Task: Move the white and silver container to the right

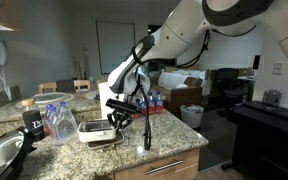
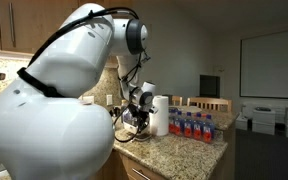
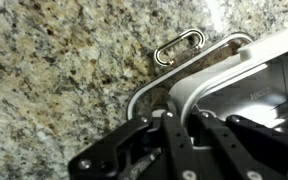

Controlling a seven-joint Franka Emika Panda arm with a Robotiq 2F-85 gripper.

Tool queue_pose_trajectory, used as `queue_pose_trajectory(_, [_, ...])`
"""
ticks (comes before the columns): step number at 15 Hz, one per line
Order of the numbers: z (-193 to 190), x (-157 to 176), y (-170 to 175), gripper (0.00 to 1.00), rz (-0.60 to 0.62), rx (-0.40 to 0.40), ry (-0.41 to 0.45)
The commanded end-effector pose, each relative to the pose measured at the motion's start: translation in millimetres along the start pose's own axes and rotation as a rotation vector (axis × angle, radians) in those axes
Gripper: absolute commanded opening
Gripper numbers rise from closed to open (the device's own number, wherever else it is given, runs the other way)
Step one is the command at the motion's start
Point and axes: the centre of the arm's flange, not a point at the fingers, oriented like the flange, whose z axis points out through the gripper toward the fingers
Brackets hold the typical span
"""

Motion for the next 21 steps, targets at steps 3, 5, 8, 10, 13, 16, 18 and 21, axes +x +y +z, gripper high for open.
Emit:
queue_pose_trajectory(3, [-20.4,-17.9,15.9,0.04,-0.131,0.152,0.114])
queue_pose_trajectory(5, [-17.3,-14.6,24.4,0.04,-0.175,0.217,0.115])
queue_pose_trajectory(8, [-20.6,-12.2,38.8,0.04,-0.227,0.247,0.073])
queue_pose_trajectory(10, [-30.2,-5.3,51.7,0.04,-0.25,0.235,0.021])
queue_pose_trajectory(13, [-58.7,5.0,71.5,0.04,-0.245,0.145,-0.061])
queue_pose_trajectory(16, [-93.8,15.1,95.1,0.03,-0.229,0.056,-0.111])
queue_pose_trajectory(18, [-116.0,24.6,114.0,0.03,-0.219,0.002,-0.139])
queue_pose_trajectory(21, [-138.2,35.4,146.2,0.03,-0.189,-0.048,-0.174])
